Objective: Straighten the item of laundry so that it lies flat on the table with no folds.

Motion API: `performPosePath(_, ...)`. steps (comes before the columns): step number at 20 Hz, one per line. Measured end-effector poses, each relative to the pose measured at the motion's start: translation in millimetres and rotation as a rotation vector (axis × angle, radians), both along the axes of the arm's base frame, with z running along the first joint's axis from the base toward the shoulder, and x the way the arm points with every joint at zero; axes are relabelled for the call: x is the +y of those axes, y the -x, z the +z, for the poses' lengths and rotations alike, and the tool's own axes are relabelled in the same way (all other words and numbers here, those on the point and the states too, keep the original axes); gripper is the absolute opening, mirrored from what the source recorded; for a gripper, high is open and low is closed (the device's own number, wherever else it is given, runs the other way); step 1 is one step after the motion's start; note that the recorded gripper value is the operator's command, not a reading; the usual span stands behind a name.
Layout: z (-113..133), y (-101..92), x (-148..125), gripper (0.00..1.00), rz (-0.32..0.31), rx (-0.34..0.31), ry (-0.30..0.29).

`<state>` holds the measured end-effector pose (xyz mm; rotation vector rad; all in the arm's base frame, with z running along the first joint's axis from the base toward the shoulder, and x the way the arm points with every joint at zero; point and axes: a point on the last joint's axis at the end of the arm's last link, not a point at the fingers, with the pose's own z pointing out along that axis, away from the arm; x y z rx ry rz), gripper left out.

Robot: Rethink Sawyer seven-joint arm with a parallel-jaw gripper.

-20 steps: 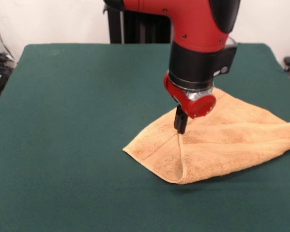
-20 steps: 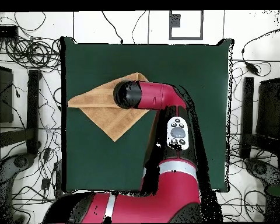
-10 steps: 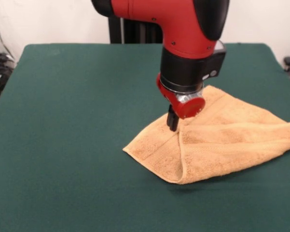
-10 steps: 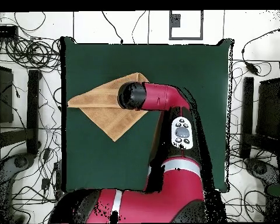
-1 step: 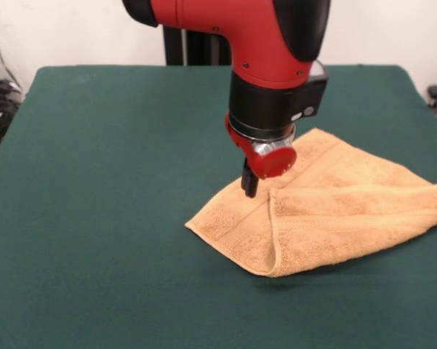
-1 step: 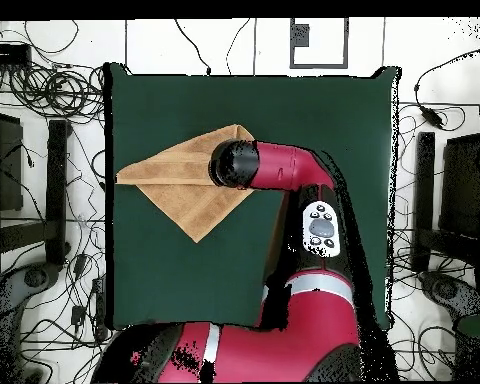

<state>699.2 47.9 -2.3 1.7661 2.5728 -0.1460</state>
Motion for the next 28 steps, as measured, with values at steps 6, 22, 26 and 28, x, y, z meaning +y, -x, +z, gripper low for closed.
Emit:
performPosePath(6, 1, 2.7, 1, 0.00, -0.011, 0.029, -0.008)
performPosePath(22, 51, -13.3, -14, 0.00, -0.055, 0.011, -0.024)
performPosePath(26, 61, -18.1, -30, 0.00, -0.075, -0.006, -0.023)
performPosePath(28, 64, -19.3, -34, 0.00, -0.080, -0.010, -0.023)
